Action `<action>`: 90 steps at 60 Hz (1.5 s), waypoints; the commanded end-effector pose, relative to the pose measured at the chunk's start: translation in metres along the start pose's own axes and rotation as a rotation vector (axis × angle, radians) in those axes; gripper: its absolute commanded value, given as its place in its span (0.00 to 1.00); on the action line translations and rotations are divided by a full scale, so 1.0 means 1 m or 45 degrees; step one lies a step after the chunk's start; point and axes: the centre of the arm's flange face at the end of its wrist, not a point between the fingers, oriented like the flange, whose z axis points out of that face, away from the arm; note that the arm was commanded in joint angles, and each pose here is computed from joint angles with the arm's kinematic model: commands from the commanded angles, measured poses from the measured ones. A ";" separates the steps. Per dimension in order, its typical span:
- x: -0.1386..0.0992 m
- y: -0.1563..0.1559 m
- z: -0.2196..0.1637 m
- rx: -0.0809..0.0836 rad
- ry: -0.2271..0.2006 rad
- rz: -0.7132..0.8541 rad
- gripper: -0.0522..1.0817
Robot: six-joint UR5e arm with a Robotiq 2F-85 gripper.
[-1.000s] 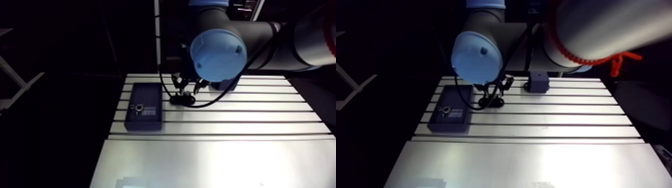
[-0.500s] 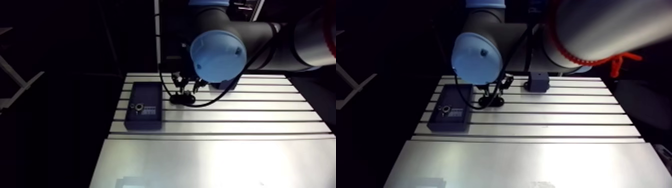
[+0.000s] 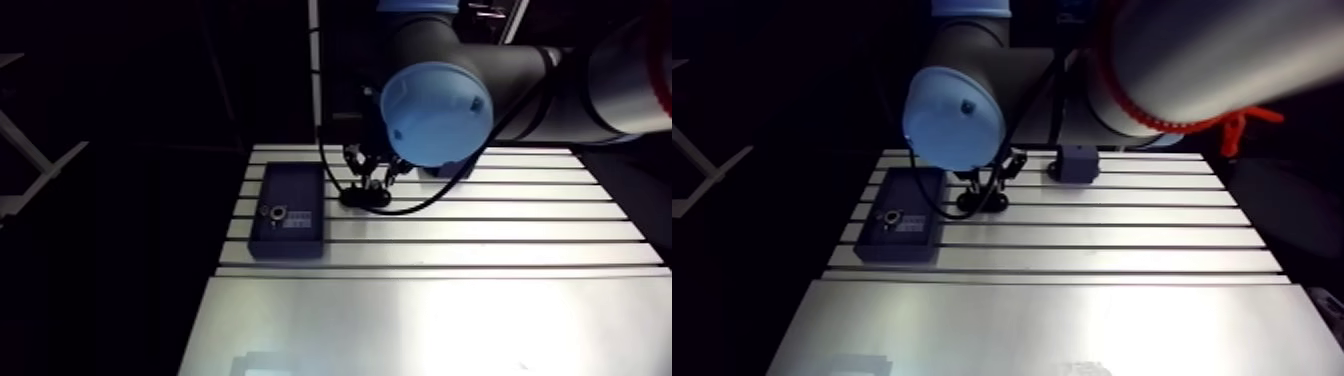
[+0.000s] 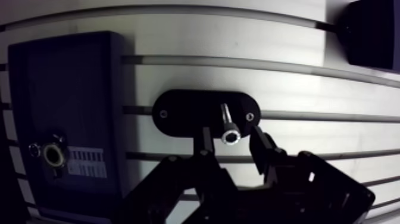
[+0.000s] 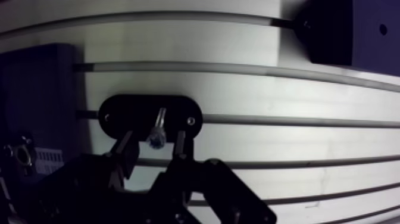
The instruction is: Pick up the M10 bolt and insert it into the hole until fully seated.
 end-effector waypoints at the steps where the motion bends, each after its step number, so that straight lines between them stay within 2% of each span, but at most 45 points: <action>1: 0.000 0.001 0.002 -0.002 -0.003 0.000 0.55; 20: 0.000 0.000 0.002 -0.001 -0.004 0.000 0.58; 63: 0.002 0.001 0.005 -0.001 -0.007 0.000 0.72; 90: 0.005 0.001 -0.006 0.003 0.020 0.001 0.78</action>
